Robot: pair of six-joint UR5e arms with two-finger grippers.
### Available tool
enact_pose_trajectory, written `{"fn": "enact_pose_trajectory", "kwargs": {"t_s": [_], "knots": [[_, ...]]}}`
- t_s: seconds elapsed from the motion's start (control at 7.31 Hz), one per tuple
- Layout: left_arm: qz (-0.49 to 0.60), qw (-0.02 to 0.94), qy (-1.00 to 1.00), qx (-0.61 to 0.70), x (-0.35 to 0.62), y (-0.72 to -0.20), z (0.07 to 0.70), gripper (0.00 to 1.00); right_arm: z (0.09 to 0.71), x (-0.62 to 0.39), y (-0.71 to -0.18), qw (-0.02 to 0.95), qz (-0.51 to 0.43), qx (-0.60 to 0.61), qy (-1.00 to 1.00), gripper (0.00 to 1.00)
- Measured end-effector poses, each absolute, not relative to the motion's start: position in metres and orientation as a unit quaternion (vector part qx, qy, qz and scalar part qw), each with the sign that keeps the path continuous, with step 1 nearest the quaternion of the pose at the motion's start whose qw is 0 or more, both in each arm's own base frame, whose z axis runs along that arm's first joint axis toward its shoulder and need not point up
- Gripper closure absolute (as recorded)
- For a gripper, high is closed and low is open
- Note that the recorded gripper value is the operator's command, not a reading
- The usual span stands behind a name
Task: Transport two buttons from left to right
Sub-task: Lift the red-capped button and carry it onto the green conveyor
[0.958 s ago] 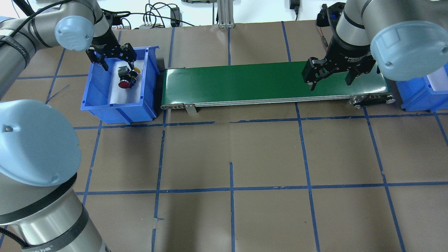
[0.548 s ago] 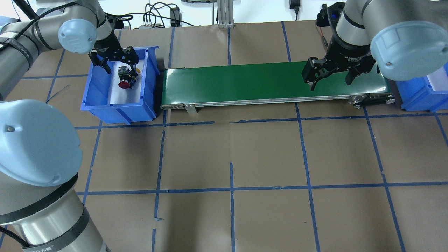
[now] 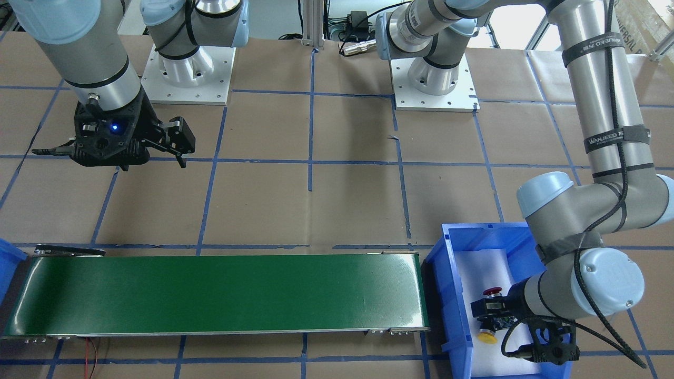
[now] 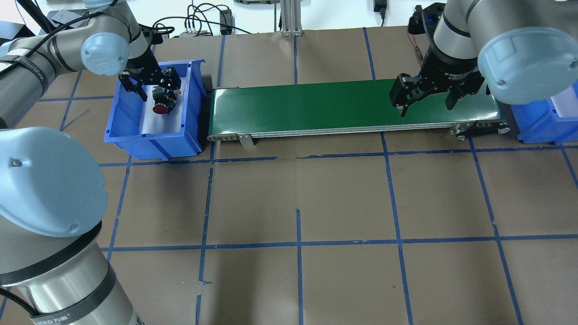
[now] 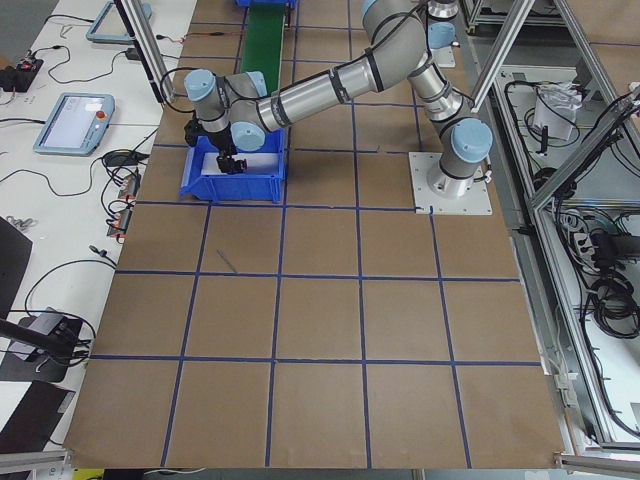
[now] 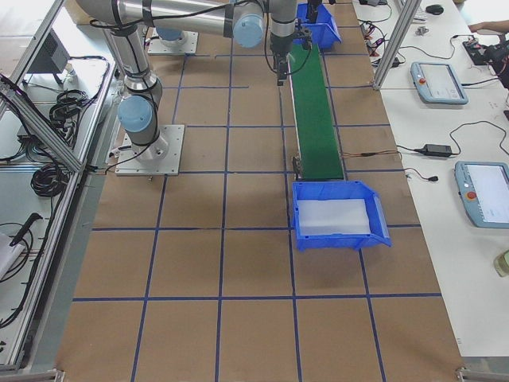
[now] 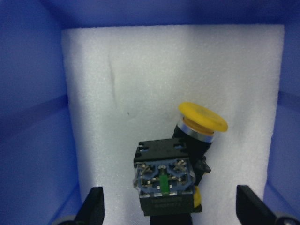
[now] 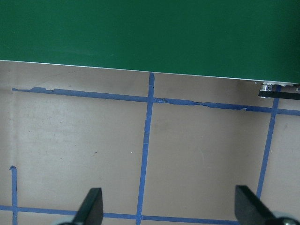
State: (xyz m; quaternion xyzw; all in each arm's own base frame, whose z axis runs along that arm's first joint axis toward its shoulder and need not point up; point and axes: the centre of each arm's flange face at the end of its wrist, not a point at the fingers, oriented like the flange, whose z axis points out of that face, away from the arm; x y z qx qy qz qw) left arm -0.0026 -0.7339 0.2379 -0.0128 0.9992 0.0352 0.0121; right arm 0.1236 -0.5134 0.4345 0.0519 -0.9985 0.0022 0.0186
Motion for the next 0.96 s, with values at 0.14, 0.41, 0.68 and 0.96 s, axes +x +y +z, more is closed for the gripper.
{"fn": "enact_pose_trajectory", "kwargs": {"t_s": [0.14,0.41,0.68,0.96], "knots": [[0.031,0.013,0.999,-0.011,-0.003,-0.734,0.239,0.95,0.434,0.124,-0.513,0.019,0.002,0.052,-0.998,0.0],[0.019,0.015,1.0,-0.002,-0.004,-0.735,0.252,0.95,0.434,0.124,-0.513,0.019,0.002,0.052,-0.998,0.0],[0.001,0.023,1.0,0.001,-0.005,-0.729,0.29,0.95,0.434,0.123,-0.514,0.019,0.002,0.052,-0.998,0.0],[-0.001,0.026,1.0,-0.003,-0.012,-0.702,0.356,0.95,0.434,0.123,-0.514,0.019,0.002,0.052,-0.998,0.0]]}}
